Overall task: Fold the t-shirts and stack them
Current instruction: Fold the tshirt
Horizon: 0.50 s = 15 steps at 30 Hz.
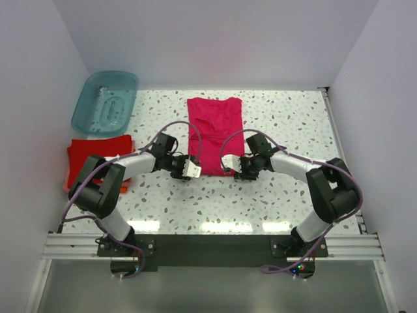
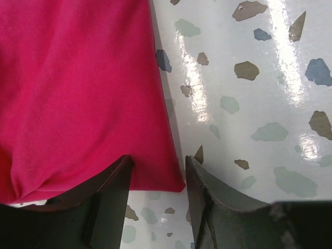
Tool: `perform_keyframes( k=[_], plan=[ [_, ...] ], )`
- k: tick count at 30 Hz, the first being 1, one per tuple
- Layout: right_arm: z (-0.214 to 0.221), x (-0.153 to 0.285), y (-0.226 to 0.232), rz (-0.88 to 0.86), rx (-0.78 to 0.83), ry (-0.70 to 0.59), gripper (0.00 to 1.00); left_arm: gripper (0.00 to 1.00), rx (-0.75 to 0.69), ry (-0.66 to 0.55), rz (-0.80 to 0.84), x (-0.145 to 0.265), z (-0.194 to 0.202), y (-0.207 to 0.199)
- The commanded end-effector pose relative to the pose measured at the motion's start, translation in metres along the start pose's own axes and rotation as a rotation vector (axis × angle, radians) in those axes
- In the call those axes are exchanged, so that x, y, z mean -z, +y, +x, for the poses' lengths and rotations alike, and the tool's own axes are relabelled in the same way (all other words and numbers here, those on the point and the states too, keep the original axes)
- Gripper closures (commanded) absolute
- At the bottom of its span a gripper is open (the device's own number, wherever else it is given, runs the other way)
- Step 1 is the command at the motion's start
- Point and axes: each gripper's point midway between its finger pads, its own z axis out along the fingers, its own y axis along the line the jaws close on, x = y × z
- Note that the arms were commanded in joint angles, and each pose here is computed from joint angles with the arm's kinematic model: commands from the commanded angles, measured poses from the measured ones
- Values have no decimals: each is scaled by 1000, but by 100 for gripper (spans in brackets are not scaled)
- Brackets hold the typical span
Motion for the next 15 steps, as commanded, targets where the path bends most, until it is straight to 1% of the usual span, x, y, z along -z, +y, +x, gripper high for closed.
perform_keyframes(
  k=[1, 2, 3, 4, 5, 6, 7, 8, 10, 11, 13, 14, 15],
  plan=[
    [8, -10, -3, -4, 57, 32, 59, 50, -29, 51, 38, -3, 10, 1],
    [10, -10, -2, -8, 59, 38, 67, 52, -32, 55, 42, -2, 10, 2],
    [10, -11, -2, -9, 63, 41, 73, 57, -36, 57, 54, -2, 11, -1],
    [11, -11, -2, -7, 65, 46, 80, 60, -39, 60, 60, -2, 12, -2],
    [11, -10, -2, -5, 63, 45, 97, 64, -45, 57, 63, -2, 12, -4],
    [11, -10, -2, -3, 56, 45, 100, 73, -47, 55, 62, -2, 12, -4],
    [9, -9, -4, 9, 48, 42, 100, 78, -39, 52, 61, -3, 11, -3],
    [7, -7, -5, 16, 27, 37, 100, 86, -34, 44, 50, -2, 7, 4],
    [-2, 2, -12, 38, 11, 18, 100, 94, 23, 38, 54, 0, 3, 7],
    [-8, 7, -19, 55, -7, 6, 100, 99, 29, 19, 38, 4, -4, 17],
    [-16, 21, -28, 83, -36, -12, 100, 100, 56, -1, 32, 11, -13, 24],
    [-21, 26, -32, 88, -62, -37, 100, 100, 51, -25, 9, 17, -21, 35],
    [-30, 35, -45, 116, -66, -57, 100, 100, 70, -28, -1, 21, -24, 40]
  ],
)
